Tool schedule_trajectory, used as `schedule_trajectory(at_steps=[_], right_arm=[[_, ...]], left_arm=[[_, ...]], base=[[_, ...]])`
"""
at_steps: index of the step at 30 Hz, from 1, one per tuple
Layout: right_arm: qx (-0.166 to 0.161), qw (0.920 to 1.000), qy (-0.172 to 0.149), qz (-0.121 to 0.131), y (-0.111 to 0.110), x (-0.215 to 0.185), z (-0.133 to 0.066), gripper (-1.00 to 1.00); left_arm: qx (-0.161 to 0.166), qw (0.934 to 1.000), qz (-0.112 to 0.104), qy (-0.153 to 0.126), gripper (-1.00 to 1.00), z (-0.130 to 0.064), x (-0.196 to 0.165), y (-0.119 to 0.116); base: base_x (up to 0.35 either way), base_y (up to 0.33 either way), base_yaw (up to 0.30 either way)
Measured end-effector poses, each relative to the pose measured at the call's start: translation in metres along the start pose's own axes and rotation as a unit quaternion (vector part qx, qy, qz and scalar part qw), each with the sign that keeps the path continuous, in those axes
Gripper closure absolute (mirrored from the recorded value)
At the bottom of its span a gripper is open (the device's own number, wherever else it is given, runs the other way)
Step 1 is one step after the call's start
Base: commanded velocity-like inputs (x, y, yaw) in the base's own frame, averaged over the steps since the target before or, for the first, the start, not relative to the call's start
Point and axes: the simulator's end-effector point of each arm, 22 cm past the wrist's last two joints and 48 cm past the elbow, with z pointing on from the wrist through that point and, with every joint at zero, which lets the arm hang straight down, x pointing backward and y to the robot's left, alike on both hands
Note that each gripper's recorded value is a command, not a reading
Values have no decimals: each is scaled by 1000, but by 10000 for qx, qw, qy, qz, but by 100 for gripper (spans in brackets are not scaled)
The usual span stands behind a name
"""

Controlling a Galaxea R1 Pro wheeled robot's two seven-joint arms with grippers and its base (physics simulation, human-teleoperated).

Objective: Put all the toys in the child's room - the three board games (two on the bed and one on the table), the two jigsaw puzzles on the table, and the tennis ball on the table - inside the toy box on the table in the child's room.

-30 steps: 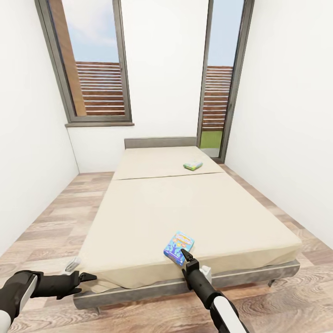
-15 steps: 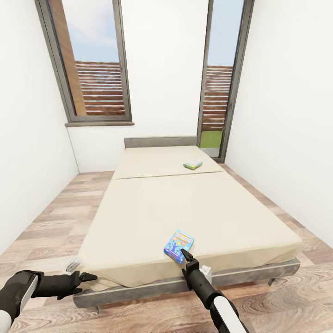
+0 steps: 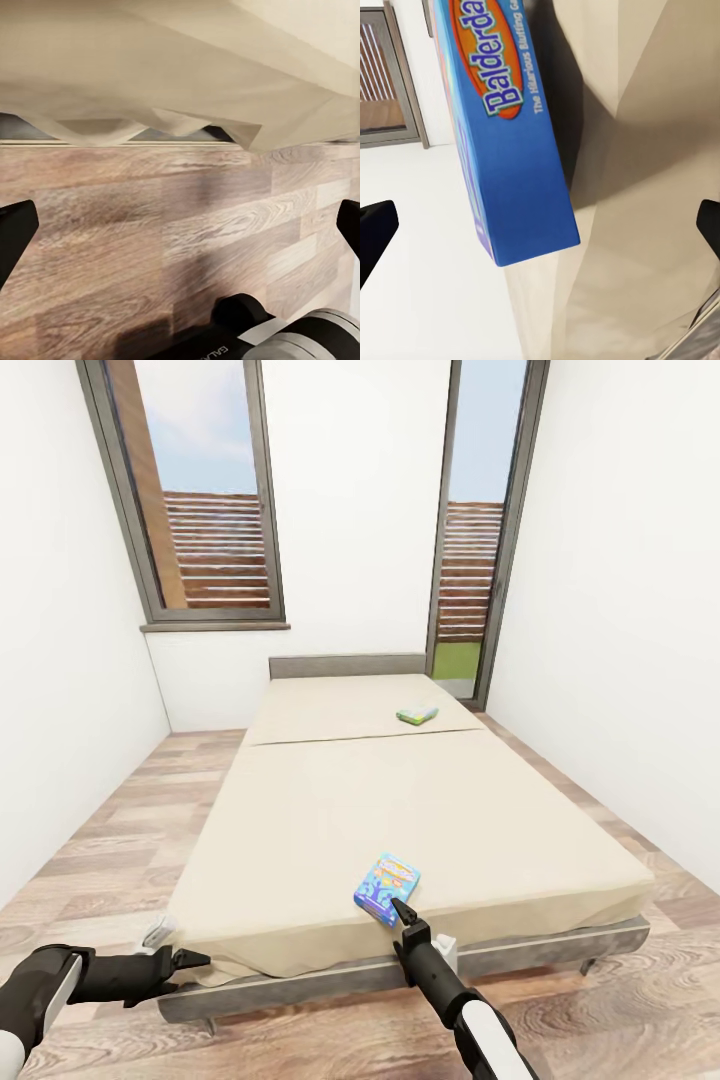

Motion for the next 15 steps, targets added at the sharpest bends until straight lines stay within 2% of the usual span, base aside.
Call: schedule_trajectory(at_steps=[7,15], right_arm=[[0,10000,0,0,0,0,0,-100],[0,10000,0,0,0,0,0,-100]], left_arm=[[0,10000,4,-3,-100,0,0,0],[0,10000,6,-4,-100,0,0,0]], base=[[4,3,0],[62,49,0]])
